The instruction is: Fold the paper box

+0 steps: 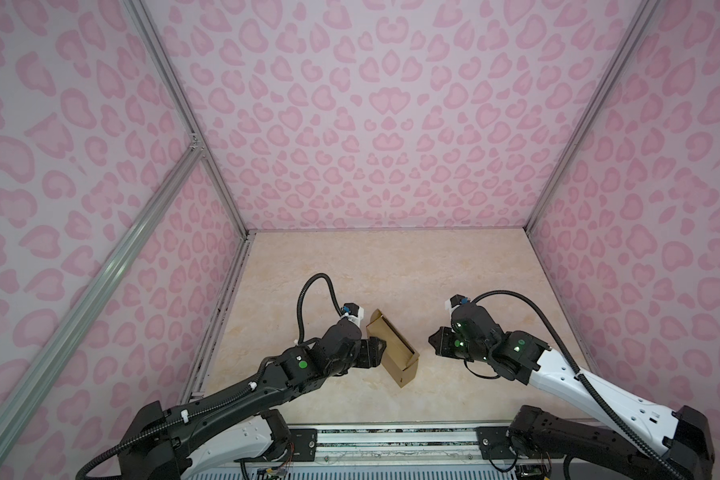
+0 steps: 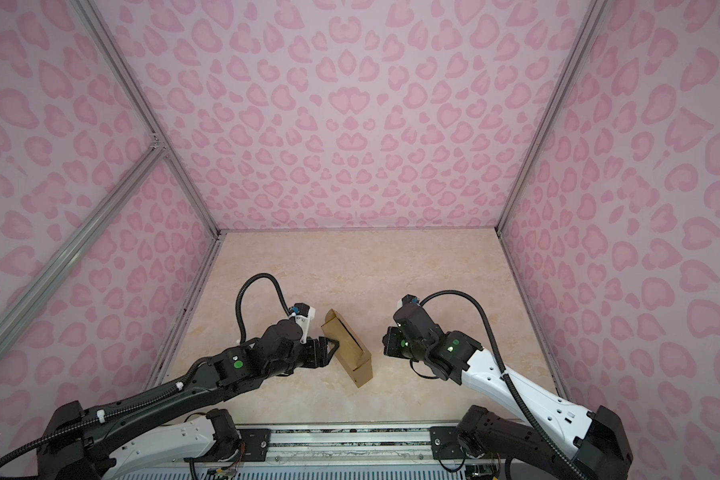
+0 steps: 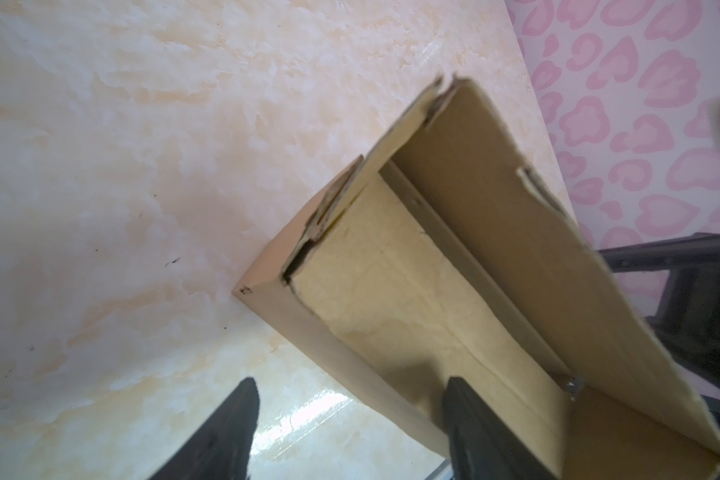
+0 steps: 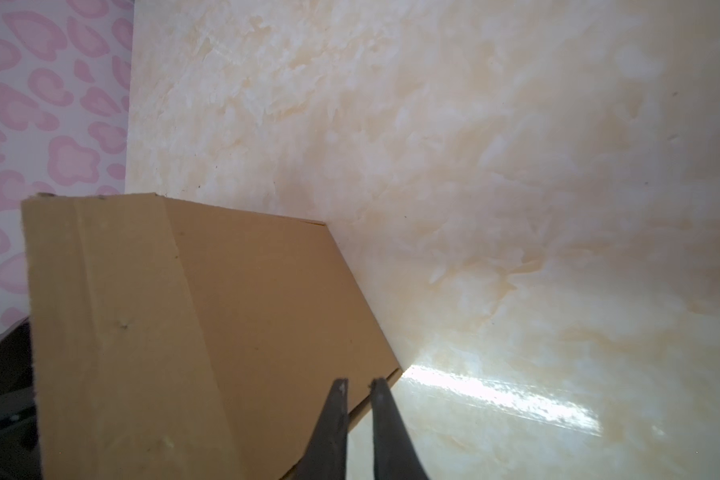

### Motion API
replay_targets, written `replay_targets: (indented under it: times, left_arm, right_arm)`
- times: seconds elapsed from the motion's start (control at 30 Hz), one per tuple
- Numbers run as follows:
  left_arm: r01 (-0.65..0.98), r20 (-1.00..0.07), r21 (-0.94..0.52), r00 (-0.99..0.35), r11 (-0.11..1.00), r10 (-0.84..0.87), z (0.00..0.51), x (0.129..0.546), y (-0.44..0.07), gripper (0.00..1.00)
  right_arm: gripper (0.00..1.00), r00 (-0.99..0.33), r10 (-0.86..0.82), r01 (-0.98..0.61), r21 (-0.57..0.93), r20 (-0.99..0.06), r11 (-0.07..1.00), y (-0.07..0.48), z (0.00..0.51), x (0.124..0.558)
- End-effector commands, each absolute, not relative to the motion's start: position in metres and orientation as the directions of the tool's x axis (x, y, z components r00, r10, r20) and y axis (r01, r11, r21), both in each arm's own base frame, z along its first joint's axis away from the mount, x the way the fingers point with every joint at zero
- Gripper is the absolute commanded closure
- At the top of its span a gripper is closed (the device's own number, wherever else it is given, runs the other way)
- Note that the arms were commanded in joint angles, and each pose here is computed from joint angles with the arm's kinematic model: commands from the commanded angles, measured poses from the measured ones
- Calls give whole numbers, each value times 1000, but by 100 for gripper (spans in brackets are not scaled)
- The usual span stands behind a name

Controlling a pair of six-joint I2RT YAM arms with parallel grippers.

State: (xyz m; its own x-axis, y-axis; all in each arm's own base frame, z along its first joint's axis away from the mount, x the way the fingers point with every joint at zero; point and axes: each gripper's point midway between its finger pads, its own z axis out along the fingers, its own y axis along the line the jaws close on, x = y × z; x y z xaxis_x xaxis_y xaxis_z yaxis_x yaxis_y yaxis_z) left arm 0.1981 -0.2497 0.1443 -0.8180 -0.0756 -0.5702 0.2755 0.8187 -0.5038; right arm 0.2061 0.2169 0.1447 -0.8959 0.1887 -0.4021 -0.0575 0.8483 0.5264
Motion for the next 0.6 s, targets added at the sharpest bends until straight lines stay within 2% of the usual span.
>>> replay_targets:
  times: [0.0,0.2,0.57]
  left_arm:
    - [255,-521,-443,-853,859,-15,123,186,-236,27]
    - [256,-518,-441,-856,860,-11,122,187,-238,27]
    - [258,-518,-440,-855,860,-8,122,189,-241,27]
  right_arm:
    - [86,-900,183,-106,605,-396,789,241,151,204]
    - [87,-916,179,-112,655,-360,748,261,140,194]
    - [88,-914,169,-133,664,-370,735,263,141,189]
